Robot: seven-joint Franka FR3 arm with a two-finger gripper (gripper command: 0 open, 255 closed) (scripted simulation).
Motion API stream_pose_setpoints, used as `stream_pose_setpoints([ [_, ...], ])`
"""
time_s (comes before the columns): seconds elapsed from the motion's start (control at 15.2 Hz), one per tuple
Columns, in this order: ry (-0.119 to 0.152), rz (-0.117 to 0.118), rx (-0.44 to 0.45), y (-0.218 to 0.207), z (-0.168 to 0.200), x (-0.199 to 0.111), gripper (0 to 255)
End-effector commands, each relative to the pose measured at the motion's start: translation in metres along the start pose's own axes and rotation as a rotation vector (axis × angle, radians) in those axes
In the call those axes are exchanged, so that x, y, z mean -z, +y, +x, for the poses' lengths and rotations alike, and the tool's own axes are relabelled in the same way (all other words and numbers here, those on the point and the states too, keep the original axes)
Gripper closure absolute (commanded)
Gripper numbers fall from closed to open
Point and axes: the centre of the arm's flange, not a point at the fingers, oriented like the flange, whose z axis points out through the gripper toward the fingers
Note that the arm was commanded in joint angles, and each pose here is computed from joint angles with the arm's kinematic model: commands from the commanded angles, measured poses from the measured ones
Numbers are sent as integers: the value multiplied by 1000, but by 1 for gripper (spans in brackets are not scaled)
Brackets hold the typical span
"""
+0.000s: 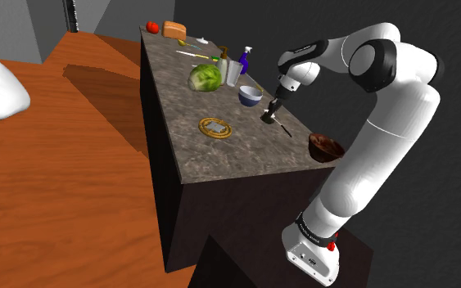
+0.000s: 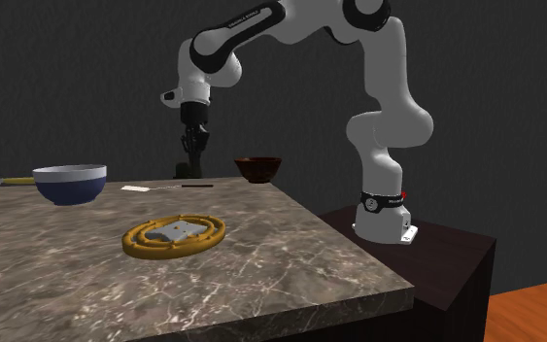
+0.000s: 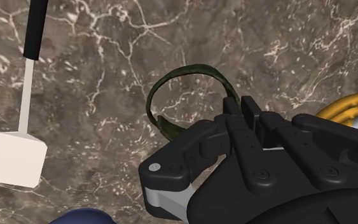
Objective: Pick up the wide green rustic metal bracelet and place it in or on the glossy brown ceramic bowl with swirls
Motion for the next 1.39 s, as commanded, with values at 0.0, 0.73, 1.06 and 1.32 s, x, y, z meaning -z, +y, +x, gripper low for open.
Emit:
stream_pose_setpoints([
  [0.0,0,0,0,-1,0,11,255],
  [0.73,0,0,0,-11,7,68,255],
  [1.06,0,0,0,-15,10,94,255],
  [1.32,0,0,0,-14,-2,108,255],
])
